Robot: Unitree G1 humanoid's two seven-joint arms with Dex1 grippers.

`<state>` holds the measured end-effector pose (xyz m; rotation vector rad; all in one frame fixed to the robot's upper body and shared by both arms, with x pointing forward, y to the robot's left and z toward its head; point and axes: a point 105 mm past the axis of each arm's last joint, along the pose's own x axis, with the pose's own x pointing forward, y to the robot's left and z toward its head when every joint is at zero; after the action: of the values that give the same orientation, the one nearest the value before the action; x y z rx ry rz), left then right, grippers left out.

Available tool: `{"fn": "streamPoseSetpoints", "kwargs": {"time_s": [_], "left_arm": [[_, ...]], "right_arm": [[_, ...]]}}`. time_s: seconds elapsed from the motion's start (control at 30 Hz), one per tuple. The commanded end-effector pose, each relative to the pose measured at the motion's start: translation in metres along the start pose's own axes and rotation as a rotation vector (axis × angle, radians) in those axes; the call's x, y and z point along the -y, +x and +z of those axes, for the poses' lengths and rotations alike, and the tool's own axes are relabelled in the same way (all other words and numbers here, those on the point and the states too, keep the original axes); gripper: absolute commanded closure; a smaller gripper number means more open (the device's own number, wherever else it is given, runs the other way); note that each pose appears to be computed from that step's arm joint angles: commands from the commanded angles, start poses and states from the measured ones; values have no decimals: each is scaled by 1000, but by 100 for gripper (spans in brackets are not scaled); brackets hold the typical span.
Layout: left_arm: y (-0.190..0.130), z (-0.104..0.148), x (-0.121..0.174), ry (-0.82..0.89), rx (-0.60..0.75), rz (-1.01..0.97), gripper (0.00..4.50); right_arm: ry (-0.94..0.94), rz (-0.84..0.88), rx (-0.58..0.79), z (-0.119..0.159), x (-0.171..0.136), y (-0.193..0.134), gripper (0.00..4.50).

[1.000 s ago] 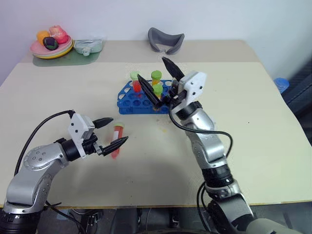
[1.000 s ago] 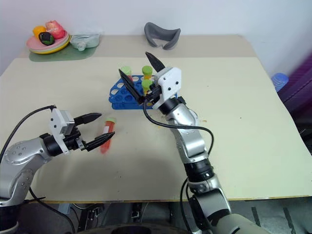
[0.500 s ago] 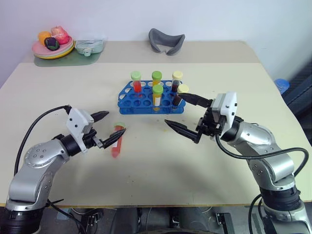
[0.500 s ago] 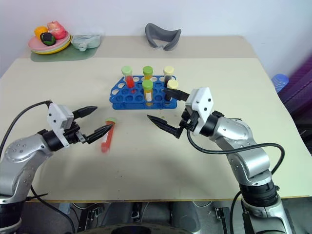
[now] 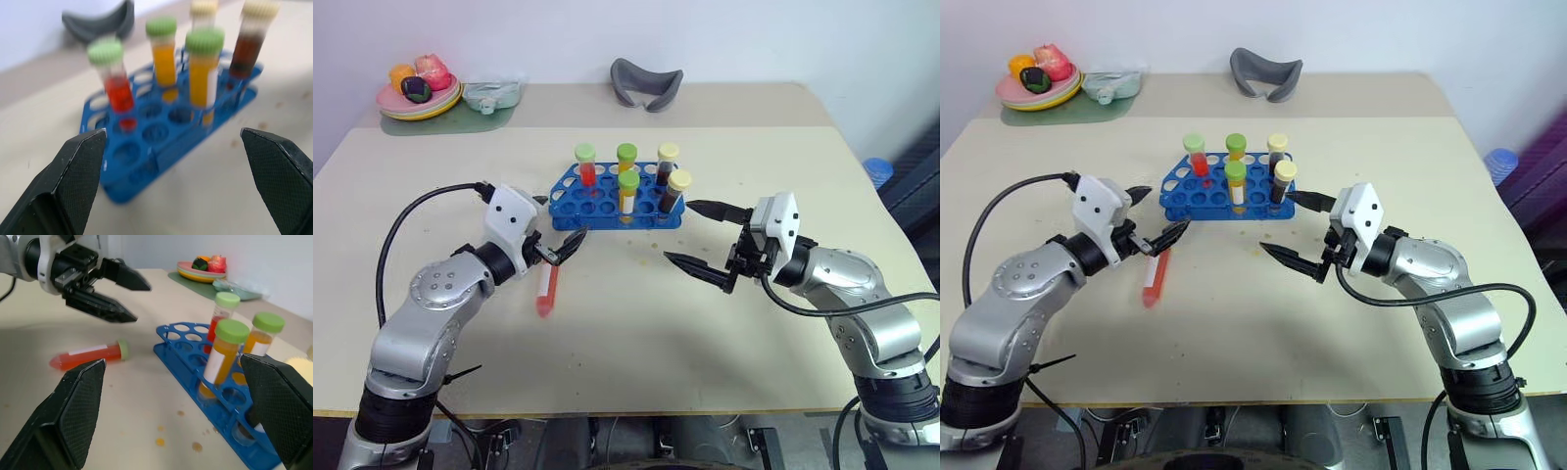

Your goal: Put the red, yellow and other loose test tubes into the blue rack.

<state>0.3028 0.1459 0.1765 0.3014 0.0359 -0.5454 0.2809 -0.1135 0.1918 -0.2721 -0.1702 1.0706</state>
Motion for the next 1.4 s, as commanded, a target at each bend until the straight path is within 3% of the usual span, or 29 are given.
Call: {"fn": "streamPoseSetpoints", "kwargs": {"time_s": [0.03,0.2,0.47,0.67,0.9,1.1,1.4], "left_arm": [[-3,14,4,-1,6,64,0],[-4,12,-3,-42,-99,160,0],[-3,-7,-10,-127,-400,216,0],[-7,-33,-6,-88,-600,87,0],[-5,-39,8,-235,-680,21,0],[-21,-46,10,-305,-805,196,0],[-18,-58,35,-385,-808,298,0]], "right_arm": [[-29,10,8,2,0,-1,3],[-15,30,4,-4,-2,4,3],[-3,55,8,-9,-8,8,3],[-3,57,13,-9,-9,11,3],[-1,60,22,-9,-12,13,3],[0,65,24,-9,-13,14,3],[-1,79,27,-9,-15,15,3]]}}
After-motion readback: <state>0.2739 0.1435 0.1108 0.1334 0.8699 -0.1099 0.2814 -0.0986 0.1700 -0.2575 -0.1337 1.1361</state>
